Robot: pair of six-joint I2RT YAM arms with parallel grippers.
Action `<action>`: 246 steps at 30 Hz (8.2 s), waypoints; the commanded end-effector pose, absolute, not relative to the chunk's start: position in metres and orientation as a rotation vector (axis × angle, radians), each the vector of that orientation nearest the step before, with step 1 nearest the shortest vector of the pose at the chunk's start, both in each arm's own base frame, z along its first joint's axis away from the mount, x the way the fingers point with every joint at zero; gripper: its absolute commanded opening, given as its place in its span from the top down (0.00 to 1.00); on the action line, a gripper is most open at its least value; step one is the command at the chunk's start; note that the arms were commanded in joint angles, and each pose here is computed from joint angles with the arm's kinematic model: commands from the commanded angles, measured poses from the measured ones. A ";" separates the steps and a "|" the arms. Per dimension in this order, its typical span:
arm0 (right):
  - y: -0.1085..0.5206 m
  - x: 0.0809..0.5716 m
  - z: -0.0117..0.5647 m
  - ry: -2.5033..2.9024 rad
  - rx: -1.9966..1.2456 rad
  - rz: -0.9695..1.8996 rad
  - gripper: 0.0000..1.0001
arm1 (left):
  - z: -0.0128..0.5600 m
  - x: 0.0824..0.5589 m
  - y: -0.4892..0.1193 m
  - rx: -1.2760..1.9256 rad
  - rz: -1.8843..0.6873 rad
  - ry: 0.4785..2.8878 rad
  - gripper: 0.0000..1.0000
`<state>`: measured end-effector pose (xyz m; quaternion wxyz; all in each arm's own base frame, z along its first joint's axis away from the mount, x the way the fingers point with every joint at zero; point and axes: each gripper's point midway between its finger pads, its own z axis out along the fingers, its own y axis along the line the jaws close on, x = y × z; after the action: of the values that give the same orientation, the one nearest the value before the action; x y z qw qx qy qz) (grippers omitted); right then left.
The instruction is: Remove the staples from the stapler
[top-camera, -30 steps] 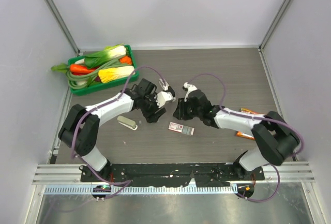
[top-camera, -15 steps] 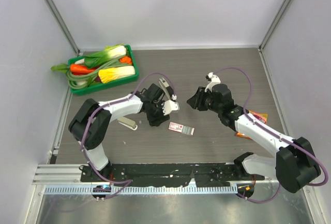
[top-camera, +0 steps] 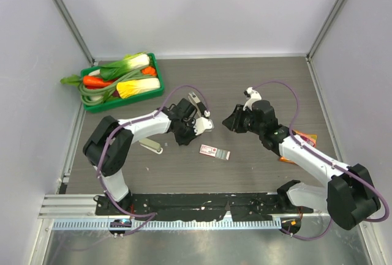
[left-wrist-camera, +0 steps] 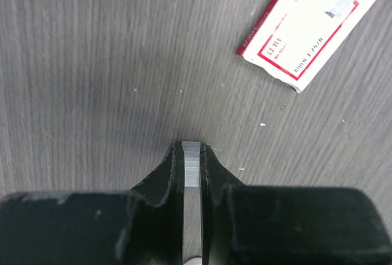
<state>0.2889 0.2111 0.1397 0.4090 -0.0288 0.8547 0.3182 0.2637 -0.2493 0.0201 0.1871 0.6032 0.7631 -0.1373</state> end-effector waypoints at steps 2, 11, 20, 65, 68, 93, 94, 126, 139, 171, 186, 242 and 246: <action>0.217 0.291 0.164 2.073 -0.089 0.869 0.73 | 0.087 0.273 -0.263 1.503 -0.522 2.169 1.00; 0.245 0.277 0.207 1.902 -0.148 1.155 0.59 | 0.265 0.316 -0.281 0.841 -1.255 2.023 1.00; 0.269 0.277 0.276 1.635 -0.148 1.471 0.52 | 0.326 0.317 -0.295 0.457 -1.804 1.854 1.00; 0.304 0.303 0.311 1.525 -0.125 1.670 0.63 | 0.296 0.311 -0.305 0.390 -1.895 1.899 1.00; 0.304 0.304 0.310 1.525 -0.120 1.671 0.66 | 0.294 0.310 -0.304 0.390 -1.888 1.902 1.00; 0.294 0.301 0.260 1.759 -0.128 1.467 0.85 | 0.245 0.347 -0.285 0.393 -1.341 2.157 0.57; 0.287 0.301 0.258 1.773 -0.115 1.403 0.86 | 0.239 0.352 -0.280 0.445 -1.260 2.150 0.57; 0.163 0.239 0.140 2.301 0.137 0.585 0.89 | 0.052 0.281 -0.334 1.099 -0.703 2.263 0.63; 0.163 0.239 0.136 2.292 0.135 0.588 0.89 | 0.039 0.273 -0.347 1.141 -0.660 2.247 0.64; 0.204 0.224 0.086 2.388 -0.251 0.320 0.89 | 0.082 0.279 -0.297 1.198 -0.566 2.244 0.67; 0.226 0.224 0.073 2.352 -0.323 0.159 0.89 | 0.075 0.265 -0.283 1.181 -0.664 2.351 0.67; 0.230 0.216 0.034 2.399 -0.377 0.129 0.88 | 0.087 0.277 -0.276 1.094 -0.575 2.331 0.28; 0.231 0.217 0.036 2.391 -0.373 0.132 0.88 | 0.087 0.277 -0.275 1.091 -0.577 2.331 0.28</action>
<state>0.2124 0.2263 0.0280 0.3318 -0.1549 0.9295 0.0441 0.2671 -0.2703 0.0641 0.2112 0.4066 0.8654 -0.2028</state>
